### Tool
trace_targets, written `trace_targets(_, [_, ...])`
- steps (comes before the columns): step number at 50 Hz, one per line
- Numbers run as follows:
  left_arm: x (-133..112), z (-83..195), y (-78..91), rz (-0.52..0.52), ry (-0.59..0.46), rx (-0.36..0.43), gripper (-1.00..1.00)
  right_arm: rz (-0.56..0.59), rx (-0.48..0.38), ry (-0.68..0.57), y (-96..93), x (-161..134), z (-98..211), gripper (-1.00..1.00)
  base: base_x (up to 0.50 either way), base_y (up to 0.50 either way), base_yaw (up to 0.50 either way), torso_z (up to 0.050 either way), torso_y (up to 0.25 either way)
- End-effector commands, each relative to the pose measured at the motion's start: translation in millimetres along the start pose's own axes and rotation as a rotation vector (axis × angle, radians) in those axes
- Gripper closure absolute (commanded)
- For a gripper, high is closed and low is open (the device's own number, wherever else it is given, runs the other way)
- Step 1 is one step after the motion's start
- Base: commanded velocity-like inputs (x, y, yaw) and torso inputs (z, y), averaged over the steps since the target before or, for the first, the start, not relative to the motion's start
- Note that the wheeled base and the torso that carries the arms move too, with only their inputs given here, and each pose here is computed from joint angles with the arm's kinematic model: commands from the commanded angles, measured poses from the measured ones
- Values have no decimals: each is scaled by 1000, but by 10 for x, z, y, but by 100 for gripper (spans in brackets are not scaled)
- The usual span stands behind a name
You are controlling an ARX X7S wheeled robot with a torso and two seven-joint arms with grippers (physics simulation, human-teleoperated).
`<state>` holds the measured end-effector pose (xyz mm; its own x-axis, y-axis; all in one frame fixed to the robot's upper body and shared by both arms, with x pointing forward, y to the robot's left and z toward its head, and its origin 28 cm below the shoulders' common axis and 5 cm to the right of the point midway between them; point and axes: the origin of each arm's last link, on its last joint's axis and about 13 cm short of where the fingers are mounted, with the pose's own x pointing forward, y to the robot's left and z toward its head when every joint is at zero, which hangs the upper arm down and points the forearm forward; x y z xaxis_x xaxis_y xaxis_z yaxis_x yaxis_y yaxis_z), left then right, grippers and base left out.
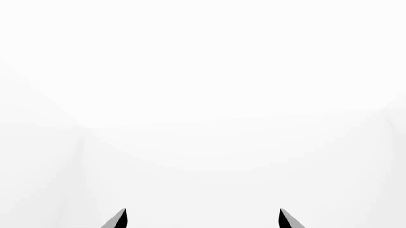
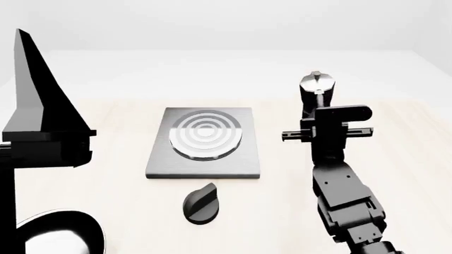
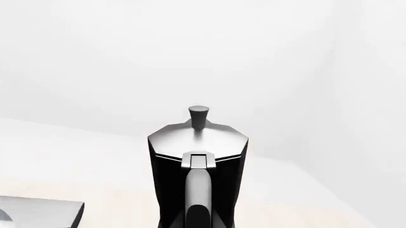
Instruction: Turn on the stove and put the moka pot on it.
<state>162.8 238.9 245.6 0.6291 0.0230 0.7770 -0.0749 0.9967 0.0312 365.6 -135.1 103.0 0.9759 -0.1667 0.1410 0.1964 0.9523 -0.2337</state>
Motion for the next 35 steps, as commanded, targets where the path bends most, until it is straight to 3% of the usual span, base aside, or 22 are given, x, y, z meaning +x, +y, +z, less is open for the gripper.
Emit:
trace_targets(1, [-7,2,0,0,4,0,-100,9,2,-94,4,317,359,100,0,0,0,0,0])
trace_targets(18, [-4,-20,-18,-4,7,-7,-100,5,-85,-108,-2,737,702,100,0,0,0,0,1])
trace_targets(35, [1,-52,-40,-12,15,-8,-100,128,-59,-186,282,776,1028,100,0,0,0,0,1])
